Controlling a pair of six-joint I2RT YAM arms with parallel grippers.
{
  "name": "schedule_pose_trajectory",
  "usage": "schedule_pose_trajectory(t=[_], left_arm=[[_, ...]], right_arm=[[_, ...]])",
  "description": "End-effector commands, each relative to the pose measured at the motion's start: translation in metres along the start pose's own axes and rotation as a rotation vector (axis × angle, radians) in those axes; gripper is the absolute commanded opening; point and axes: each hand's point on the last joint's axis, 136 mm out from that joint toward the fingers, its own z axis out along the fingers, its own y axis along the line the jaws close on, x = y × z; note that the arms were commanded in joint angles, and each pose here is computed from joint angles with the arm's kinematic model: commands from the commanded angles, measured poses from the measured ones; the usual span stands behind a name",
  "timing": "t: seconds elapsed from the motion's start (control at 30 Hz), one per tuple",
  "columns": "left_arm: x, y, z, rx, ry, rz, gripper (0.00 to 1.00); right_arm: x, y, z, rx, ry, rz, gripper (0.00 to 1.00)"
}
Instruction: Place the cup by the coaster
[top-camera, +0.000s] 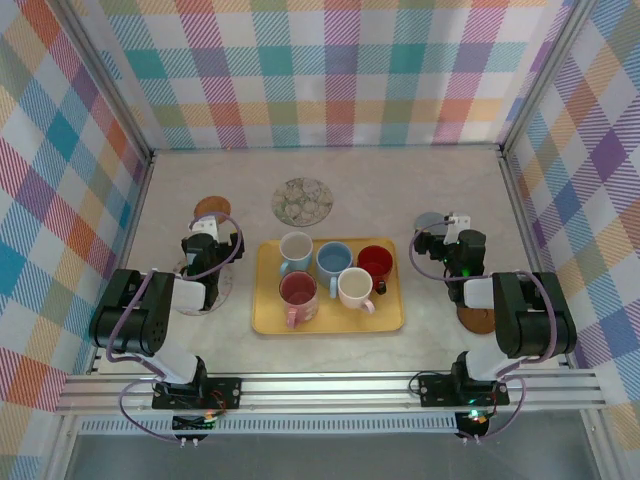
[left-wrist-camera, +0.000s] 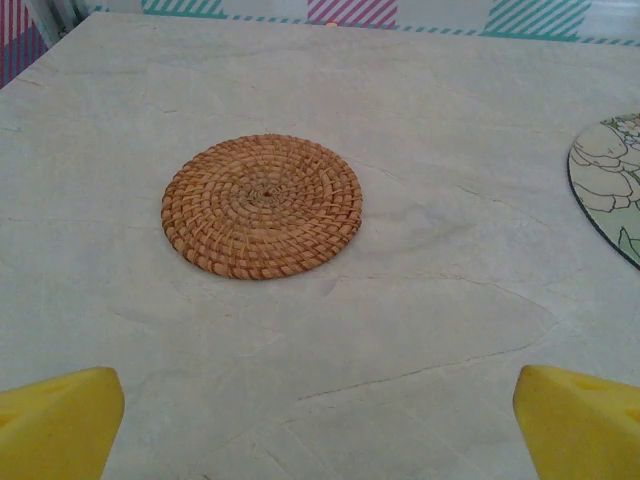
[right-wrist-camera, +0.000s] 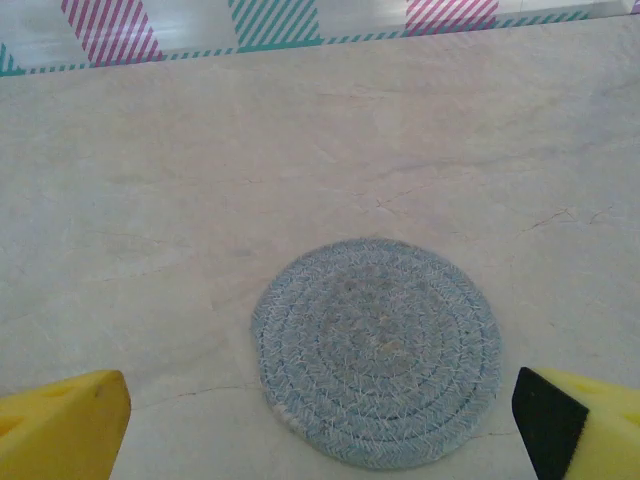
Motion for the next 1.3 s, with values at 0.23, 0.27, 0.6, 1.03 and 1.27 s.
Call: schedule_pose_trajectory(t=[0.23, 0.27, 0.6, 1.03, 1.27], left_arm=[[-0.0041, -0.0031, 0.0007, 0.014, -0.014, 0.006, 1.00], [-0.0036, -0.0029, 0.0006, 0.014, -0.013, 0.006, 1.00], [-0.0038, -0.0029, 0.0005, 0.014, -0.014, 0.005, 1.00], [-0.0044, -0.0030, 0.0007, 0.013, -0.015, 0.004, 1.00], [-0.0109, -0.0054, -0.0076, 0.036, -0.043, 0.011, 1.00]], right_arm=[[-0.0081, 0.0012, 0.0036, -0.015, -0.019, -0.015, 0.99], [-0.0077, 0.0011, 0.0035, -0.015, -0.019, -0.014, 0.99], [-0.0077, 0.0015, 0.0035, -0.016, -0.018, -0.015, 0.99], [-0.0080, 0.0013, 0.0038, -0.015, -0.018, -0.015, 0.99], [-0.0166, 0.0034, -0.0021, -0.023, -0.037, -0.020, 0.99]])
